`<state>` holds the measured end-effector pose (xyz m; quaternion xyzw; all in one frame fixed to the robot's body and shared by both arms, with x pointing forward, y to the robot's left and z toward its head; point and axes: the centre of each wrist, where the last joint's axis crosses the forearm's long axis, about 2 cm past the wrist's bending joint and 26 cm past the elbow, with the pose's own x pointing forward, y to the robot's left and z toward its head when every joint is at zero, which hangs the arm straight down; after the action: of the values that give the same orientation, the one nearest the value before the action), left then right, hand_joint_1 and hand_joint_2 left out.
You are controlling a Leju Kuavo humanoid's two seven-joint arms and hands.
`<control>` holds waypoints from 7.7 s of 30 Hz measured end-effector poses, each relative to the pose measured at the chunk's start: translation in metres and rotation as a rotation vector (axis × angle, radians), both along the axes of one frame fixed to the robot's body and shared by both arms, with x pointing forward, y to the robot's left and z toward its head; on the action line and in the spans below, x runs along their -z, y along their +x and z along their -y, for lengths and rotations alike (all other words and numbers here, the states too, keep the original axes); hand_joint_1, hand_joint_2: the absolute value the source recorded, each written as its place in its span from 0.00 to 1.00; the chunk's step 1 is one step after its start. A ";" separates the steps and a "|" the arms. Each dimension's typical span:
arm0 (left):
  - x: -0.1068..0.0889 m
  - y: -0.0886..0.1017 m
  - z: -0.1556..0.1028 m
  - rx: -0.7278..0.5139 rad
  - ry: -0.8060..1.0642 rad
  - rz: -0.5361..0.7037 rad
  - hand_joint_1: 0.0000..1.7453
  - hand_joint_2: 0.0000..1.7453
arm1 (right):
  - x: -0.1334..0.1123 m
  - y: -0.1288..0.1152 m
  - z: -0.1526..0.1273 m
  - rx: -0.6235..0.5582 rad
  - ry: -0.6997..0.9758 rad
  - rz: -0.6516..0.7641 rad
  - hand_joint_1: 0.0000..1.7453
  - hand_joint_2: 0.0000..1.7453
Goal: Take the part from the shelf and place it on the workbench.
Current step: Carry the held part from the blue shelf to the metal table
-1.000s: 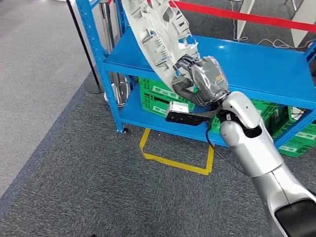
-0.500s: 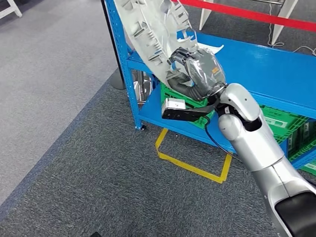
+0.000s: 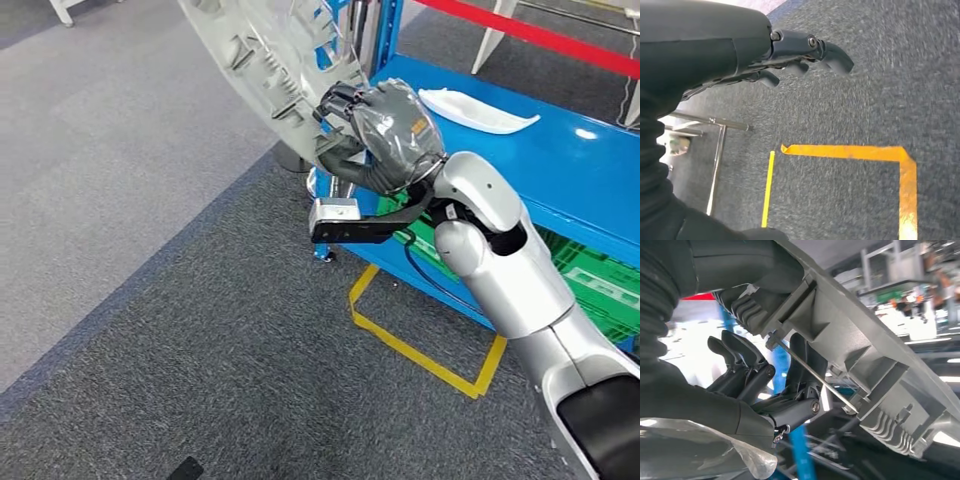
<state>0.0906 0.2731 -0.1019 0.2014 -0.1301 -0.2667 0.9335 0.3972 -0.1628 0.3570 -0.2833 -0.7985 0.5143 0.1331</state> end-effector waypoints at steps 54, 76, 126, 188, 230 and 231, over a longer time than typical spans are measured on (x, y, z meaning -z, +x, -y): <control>-0.003 0.006 0.018 -0.081 -0.103 0.307 0.00 1.00 | -0.025 -0.011 -0.019 -0.101 -0.126 0.023 1.00 1.00; -0.002 0.002 0.020 -0.088 -0.099 0.290 0.00 1.00 | -0.021 -0.014 -0.023 -0.110 -0.136 0.020 1.00 1.00; -0.003 0.004 0.022 -0.091 -0.102 0.295 0.00 1.00 | -0.023 -0.004 0.017 0.000 -0.117 0.073 1.00 1.00; -0.003 0.004 0.020 -0.092 -0.127 0.298 0.00 1.00 | -0.004 -0.009 0.006 -0.028 -0.191 0.046 1.00 1.00; -0.001 0.002 0.011 -0.097 -0.237 0.313 0.00 1.00 | 0.002 -0.003 0.014 -0.002 -0.165 0.031 1.00 1.00; -0.001 0.003 0.011 -0.096 -0.238 0.314 0.00 1.00 | 0.002 -0.003 0.014 -0.002 -0.166 0.030 1.00 1.00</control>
<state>0.0934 0.2618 -0.1010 0.1348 -0.2947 -0.1698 0.9307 0.3939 -0.1767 0.3548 -0.3004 -0.7551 0.5747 0.0967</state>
